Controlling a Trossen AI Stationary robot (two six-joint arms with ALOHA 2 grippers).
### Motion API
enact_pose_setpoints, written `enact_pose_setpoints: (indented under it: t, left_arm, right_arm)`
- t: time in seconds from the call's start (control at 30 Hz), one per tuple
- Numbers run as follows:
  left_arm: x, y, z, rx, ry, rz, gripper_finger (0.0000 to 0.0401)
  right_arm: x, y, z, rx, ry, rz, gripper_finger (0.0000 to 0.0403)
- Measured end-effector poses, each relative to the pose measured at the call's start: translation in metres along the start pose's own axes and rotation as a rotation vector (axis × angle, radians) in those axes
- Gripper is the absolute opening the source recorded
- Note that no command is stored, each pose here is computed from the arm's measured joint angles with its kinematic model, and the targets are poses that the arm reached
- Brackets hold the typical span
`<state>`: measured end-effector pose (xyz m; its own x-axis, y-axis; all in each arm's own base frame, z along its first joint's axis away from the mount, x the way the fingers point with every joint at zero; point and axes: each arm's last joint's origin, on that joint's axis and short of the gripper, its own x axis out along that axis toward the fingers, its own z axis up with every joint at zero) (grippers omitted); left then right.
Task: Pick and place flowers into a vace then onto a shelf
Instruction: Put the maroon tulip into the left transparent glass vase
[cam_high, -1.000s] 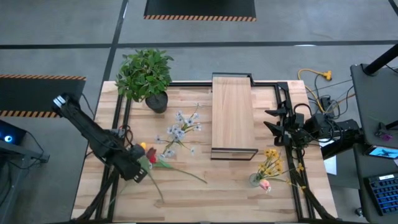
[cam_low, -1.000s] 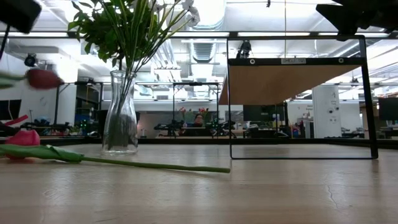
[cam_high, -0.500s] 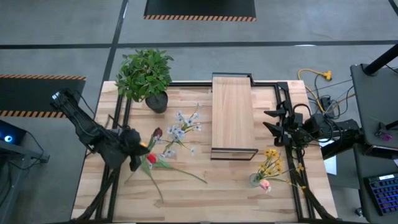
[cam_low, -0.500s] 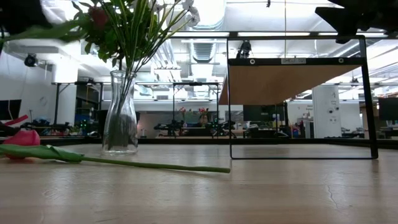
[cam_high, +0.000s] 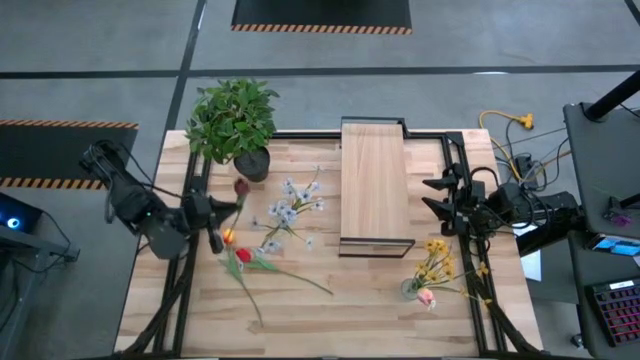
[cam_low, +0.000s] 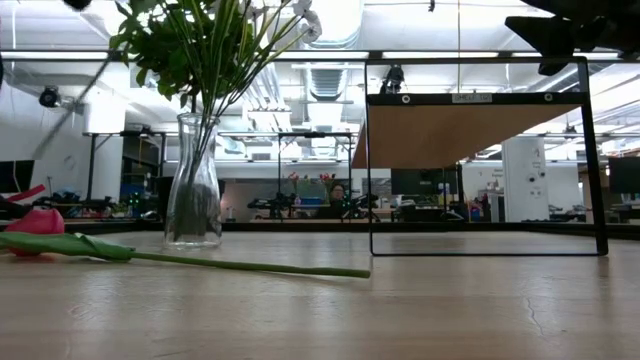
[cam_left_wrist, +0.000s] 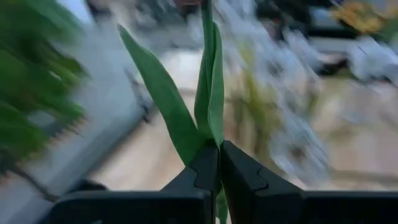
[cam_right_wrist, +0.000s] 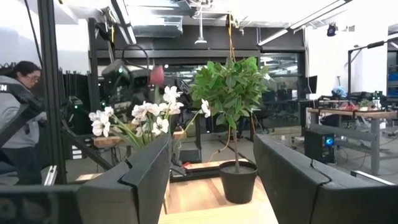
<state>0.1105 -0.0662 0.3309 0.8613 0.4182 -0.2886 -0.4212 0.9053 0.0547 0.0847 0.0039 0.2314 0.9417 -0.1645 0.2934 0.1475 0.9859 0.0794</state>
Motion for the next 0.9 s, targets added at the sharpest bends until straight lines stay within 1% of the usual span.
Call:
enact_pose_setpoints:
  t: [0.1,0.13,0.23,0.33,0.4,0.5,0.6,0.73,0.83,0.9]
  left_arm:
    - [-0.003,0.003,0.014,0.026,-0.1,0.128,0.0]
    - [-0.003,0.002,0.018,0.03,-0.121,0.154,0.0]
    - [-0.004,-0.001,0.026,0.027,-0.145,0.169,0.0]
    - [-0.002,-0.007,0.03,-0.003,-0.163,0.181,0.0]
    - [0.0,-0.011,0.03,-0.037,-0.196,0.229,0.0]
    - [0.003,-0.017,0.027,-0.042,-0.227,0.302,0.0]
    - [0.008,-0.025,0.025,-0.014,-0.221,0.31,0.0]
    - [0.012,-0.038,0.027,-0.044,-0.23,0.305,0.0]
    - [0.015,-0.046,0.032,-0.021,-0.23,0.302,0.0]
    - [0.015,-0.051,0.037,-0.014,-0.222,0.262,0.0]
  right_arm:
    - [0.0,0.0,0.0,0.0,0.0,0.002,0.0219]
    - [0.0,0.0,0.0,-0.001,0.0,0.002,0.0219]
    - [0.0,0.0,0.0,-0.003,0.0,0.002,0.0219]
    - [0.0,0.0,0.0,-0.003,0.0,0.002,0.0219]
    - [0.0,0.0,0.0,-0.003,-0.001,0.002,0.0219]
    - [0.0,0.0,0.0,-0.004,-0.002,0.002,0.0219]
    - [0.0,0.0,0.001,-0.006,-0.006,0.001,0.0219]
    - [0.0,0.0,0.001,-0.01,-0.011,0.002,0.0219]
    - [0.0,0.0,0.002,-0.017,-0.016,0.001,0.0219]
    - [0.0,0.0,0.002,-0.018,-0.016,0.001,0.0219]
